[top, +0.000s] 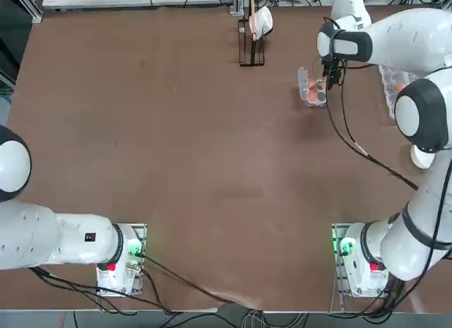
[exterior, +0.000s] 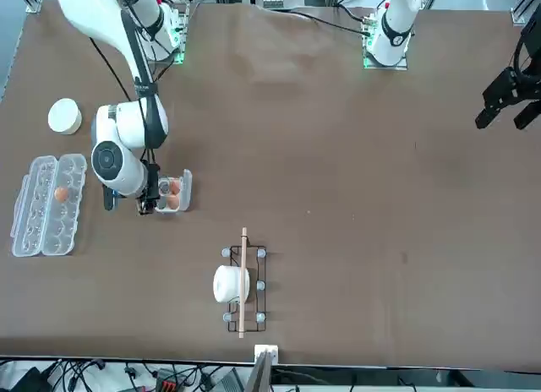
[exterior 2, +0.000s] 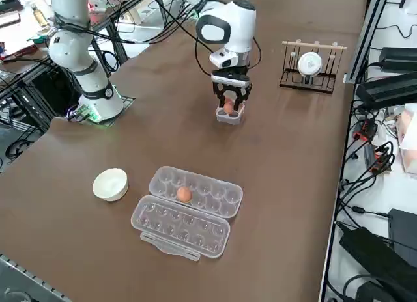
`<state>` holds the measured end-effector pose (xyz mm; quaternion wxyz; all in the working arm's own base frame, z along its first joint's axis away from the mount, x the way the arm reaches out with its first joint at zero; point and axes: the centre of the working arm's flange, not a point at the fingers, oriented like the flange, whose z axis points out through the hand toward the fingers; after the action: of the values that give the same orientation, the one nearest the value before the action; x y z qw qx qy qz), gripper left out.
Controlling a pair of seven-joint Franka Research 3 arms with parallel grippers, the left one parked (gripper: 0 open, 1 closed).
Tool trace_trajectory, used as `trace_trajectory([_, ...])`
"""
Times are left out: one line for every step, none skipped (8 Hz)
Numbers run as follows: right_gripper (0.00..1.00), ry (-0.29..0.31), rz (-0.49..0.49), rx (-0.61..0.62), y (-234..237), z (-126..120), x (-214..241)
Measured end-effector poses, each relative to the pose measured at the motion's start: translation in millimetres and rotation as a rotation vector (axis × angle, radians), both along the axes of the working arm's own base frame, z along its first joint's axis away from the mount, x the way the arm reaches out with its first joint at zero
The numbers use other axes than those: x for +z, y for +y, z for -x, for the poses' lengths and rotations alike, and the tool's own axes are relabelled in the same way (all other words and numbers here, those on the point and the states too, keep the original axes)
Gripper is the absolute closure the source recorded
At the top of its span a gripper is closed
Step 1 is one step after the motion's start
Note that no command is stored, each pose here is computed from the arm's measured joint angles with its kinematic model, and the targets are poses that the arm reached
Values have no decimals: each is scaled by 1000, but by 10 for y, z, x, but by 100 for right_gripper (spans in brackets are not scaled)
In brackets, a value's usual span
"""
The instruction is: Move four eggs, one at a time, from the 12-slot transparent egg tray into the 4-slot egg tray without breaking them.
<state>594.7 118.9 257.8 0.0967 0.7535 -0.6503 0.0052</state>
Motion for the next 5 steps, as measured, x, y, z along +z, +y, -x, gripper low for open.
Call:
trace_trajectory([43, 8, 3, -3, 26, 36, -34])
trace_trajectory([43, 20, 6, -1, 53, 88, -86])
trace_trajectory([43, 31, 10, -2, 70, 135, -135])
trace_trajectory([43, 38, 12, -5, 80, 166, -166])
trace_trajectory([43, 40, 14, -8, 87, 179, -178])
